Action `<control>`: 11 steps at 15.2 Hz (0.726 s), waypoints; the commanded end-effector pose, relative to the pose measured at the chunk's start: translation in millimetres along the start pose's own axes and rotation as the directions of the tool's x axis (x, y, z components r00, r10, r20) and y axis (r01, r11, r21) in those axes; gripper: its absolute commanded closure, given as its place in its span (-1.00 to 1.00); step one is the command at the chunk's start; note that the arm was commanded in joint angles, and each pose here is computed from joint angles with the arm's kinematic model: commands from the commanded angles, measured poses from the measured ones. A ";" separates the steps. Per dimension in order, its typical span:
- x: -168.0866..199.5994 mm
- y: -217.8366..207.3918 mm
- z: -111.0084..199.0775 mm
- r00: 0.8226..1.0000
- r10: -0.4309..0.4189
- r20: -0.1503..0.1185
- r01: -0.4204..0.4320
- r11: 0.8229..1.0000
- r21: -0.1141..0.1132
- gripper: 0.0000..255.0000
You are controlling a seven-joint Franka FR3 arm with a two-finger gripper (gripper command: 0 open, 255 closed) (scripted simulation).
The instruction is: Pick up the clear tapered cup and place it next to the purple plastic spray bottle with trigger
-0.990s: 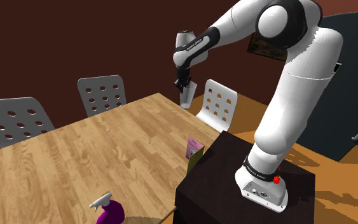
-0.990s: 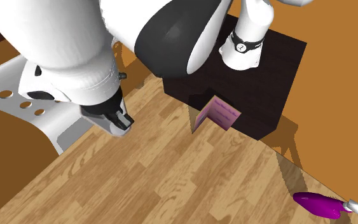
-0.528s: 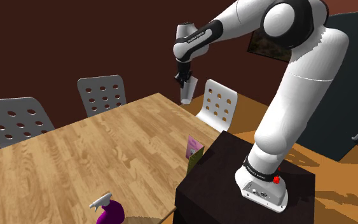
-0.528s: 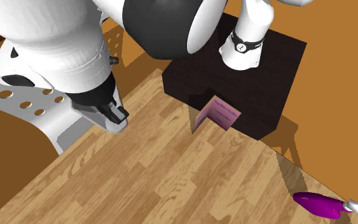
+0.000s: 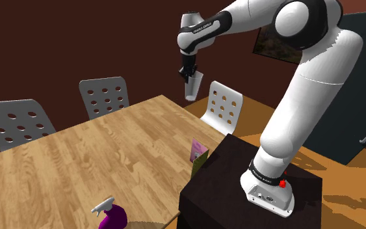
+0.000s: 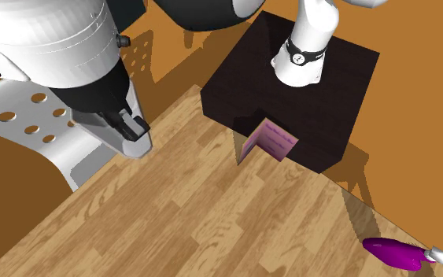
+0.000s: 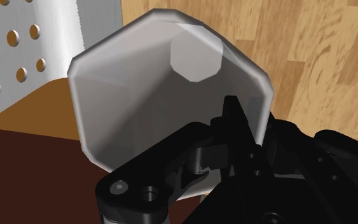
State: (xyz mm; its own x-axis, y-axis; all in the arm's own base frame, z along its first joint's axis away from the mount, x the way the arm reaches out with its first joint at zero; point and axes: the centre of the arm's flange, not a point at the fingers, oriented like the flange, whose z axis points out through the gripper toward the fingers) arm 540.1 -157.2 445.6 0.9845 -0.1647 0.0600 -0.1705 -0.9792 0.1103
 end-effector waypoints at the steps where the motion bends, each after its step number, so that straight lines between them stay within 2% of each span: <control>1: -0.2 0.1 -11.4 1.000 0.000 0.000 0.000 1.000 0.000 1.00; 2: 0.1 0.5 -15.4 1.000 0.000 0.000 0.000 1.000 0.000 1.00; 11: -58.7 -101.6 -30.5 1.000 0.000 0.000 0.000 1.000 0.000 1.00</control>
State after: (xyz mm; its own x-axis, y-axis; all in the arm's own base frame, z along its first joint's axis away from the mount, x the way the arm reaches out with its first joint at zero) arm 502.2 -60.3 463.3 0.9847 -0.1637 0.0596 -0.1695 -0.9794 0.1099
